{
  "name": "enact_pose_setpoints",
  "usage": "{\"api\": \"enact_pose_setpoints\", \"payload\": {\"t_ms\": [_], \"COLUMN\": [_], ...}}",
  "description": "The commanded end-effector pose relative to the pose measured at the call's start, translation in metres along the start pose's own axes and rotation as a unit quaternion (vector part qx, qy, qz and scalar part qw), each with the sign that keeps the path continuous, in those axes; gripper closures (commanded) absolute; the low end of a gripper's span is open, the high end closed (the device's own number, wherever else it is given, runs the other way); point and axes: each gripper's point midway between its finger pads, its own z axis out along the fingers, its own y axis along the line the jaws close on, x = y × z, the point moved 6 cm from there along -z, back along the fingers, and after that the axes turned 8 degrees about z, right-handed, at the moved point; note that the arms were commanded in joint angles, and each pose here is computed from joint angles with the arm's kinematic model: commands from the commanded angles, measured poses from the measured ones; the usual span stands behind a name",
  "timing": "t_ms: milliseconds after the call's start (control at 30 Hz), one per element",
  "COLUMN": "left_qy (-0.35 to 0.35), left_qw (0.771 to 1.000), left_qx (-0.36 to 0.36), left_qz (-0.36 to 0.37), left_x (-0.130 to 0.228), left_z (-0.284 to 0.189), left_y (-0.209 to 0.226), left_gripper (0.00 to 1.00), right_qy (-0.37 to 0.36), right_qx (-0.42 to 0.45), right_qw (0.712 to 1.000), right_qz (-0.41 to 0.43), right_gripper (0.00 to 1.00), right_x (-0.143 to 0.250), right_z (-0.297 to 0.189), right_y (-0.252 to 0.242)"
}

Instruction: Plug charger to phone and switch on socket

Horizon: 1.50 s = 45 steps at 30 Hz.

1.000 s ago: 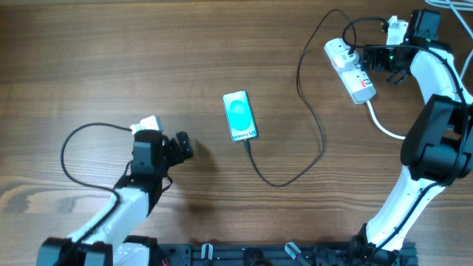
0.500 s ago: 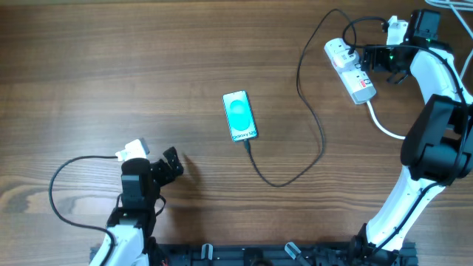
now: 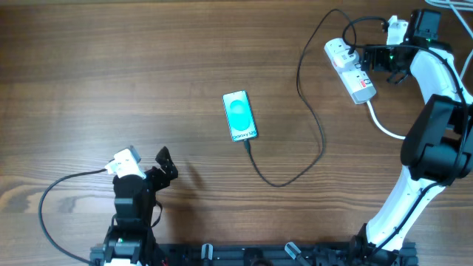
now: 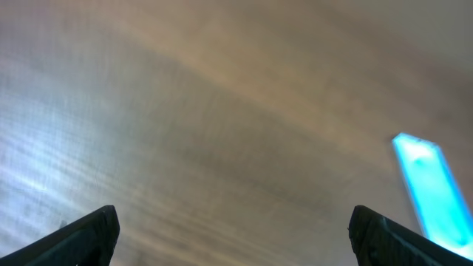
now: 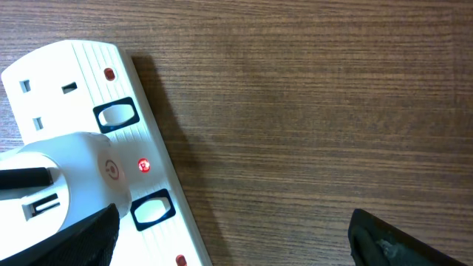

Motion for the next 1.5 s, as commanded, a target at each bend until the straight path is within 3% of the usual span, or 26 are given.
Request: {"api": "enact_pose_setpoints", "payload": {"t_ms": [0,133,500,1467], "left_qy": [-0.072,-0.108,-0.184,-0.187], "left_qw": [0.996,0.985,0.971,0.97], "left_qx": [0.034,0.091,0.107,0.103], "left_qz": [0.04,0.097,0.112,0.117], "left_x": [-0.022,-0.031,-0.051,-0.052], "left_z": [-0.012,-0.022,-0.039,-0.039], "left_y": [-0.009,-0.023,-0.029,-0.029], "left_gripper": [0.0,0.0,0.0,0.0], "right_qy": [-0.027,-0.027,-0.027,-0.027], "right_qx": [-0.01,-0.01,-0.01,-0.01], "right_qw": [1.0,1.0,1.0,1.0], "right_qz": [-0.008,-0.008,-0.007,-0.007], "right_gripper": [0.0,0.0,0.0,0.0], "right_x": [-0.015,-0.015,-0.015,-0.015], "right_z": [-0.016,-0.016,-0.016,-0.016], "right_y": [0.007,0.007,0.007,0.007]}}
